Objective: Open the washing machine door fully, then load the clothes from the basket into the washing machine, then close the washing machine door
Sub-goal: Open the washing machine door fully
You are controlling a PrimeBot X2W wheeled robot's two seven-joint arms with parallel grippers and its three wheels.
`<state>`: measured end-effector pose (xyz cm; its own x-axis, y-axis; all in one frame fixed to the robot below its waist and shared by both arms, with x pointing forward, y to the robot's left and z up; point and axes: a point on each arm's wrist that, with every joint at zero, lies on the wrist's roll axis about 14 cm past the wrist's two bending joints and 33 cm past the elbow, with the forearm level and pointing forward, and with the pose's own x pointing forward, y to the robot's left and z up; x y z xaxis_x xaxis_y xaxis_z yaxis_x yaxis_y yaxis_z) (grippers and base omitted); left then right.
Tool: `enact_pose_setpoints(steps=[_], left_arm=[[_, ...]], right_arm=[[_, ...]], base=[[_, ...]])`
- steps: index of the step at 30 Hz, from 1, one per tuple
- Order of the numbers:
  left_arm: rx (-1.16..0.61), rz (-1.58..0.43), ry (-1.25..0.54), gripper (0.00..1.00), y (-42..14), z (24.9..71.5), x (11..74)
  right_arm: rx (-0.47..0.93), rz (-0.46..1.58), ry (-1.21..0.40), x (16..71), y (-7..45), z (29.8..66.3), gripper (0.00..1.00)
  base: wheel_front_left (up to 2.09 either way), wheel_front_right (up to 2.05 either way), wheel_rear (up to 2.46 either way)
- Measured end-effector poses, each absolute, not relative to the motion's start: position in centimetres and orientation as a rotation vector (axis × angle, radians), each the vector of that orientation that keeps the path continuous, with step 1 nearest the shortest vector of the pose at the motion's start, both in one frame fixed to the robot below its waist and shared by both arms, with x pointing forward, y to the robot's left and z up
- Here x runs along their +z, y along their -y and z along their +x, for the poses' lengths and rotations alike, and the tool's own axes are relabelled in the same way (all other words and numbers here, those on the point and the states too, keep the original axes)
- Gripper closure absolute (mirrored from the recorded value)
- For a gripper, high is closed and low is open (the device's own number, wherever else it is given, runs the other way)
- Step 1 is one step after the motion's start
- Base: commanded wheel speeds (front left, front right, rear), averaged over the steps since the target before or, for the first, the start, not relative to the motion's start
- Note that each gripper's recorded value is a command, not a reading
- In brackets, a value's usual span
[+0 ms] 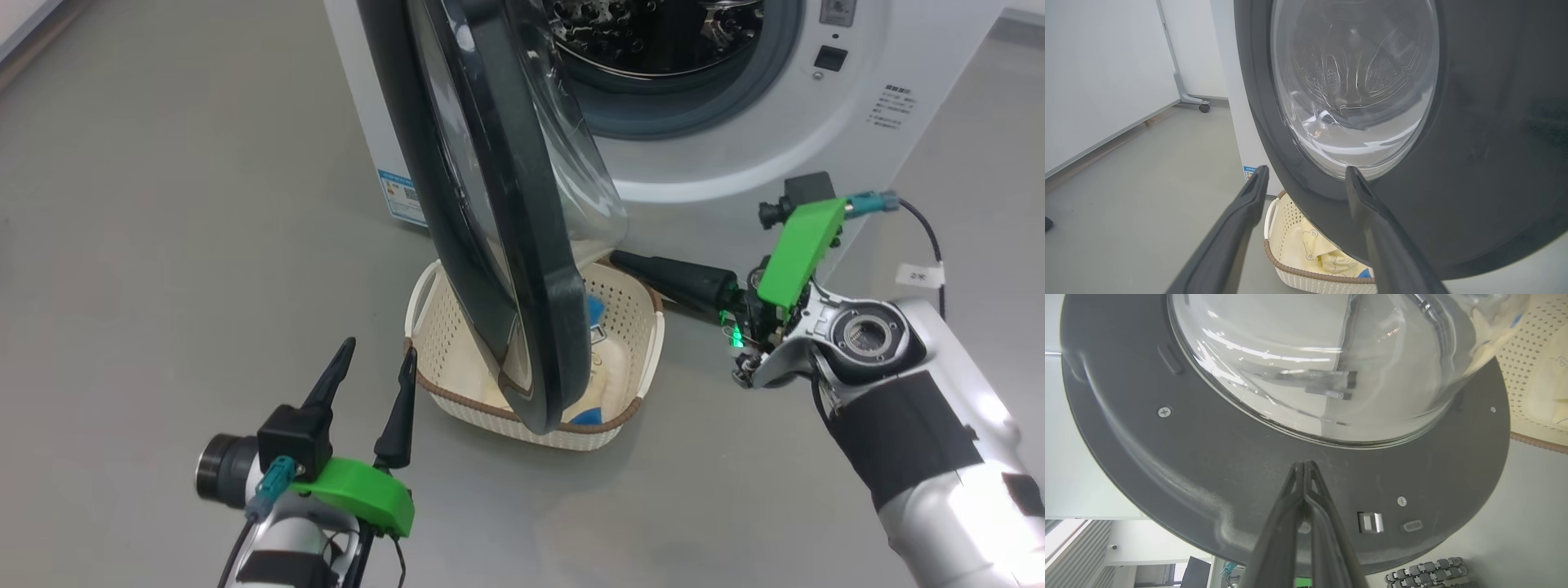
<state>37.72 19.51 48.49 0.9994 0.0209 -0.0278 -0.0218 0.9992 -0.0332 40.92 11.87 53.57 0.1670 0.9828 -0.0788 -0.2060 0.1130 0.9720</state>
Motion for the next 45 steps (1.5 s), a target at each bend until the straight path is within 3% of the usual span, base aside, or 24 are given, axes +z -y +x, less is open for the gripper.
enact_pose_setpoints(steps=[6,7,8,10,17,24,37,45], left_arm=[[0.003,-0.043,-0.032,0.00,-18.8,37.4,48.3],[0.000,-0.044,-0.030,0.00,-18.7,37.5,48.3],[-0.004,-0.044,-0.026,0.00,-18.5,37.6,48.4],[-0.009,-0.046,-0.020,0.00,-18.3,37.7,48.6],[-0.044,-0.048,-0.036,0.00,-17.1,37.4,47.9],[-0.055,-0.045,-0.018,0.00,-17.0,37.7,48.5],[-0.035,-0.057,-0.035,0.00,-17.5,37.0,47.8],[-0.037,-0.061,-0.038,0.00,-17.4,37.2,47.6]], right_arm=[[0.926,1.025,-0.825,51.7,-7.7,42.3,1.00],[0.898,1.011,-0.796,51.6,-6.9,42.5,0.63],[0.873,1.001,-0.768,51.5,-6.2,42.7,0.33],[0.818,0.985,-0.703,51.4,-4.6,43.1,0.00],[0.564,0.939,-0.474,50.4,2.0,44.7,0.00],[0.318,0.715,-0.230,49.3,9.4,46.0,0.00],[0.109,0.318,-0.038,49.0,18.3,45.0,0.00],[0.069,0.144,-0.007,48.3,18.4,41.7,0.00]], base=[[0.00,0.00,0.00],[0.00,0.00,0.00],[0.00,0.00,0.00],[0.00,0.00,0.00],[0.00,0.00,0.00],[0.00,0.00,0.00],[0.00,0.00,0.00],[0.00,0.00,0.00]])
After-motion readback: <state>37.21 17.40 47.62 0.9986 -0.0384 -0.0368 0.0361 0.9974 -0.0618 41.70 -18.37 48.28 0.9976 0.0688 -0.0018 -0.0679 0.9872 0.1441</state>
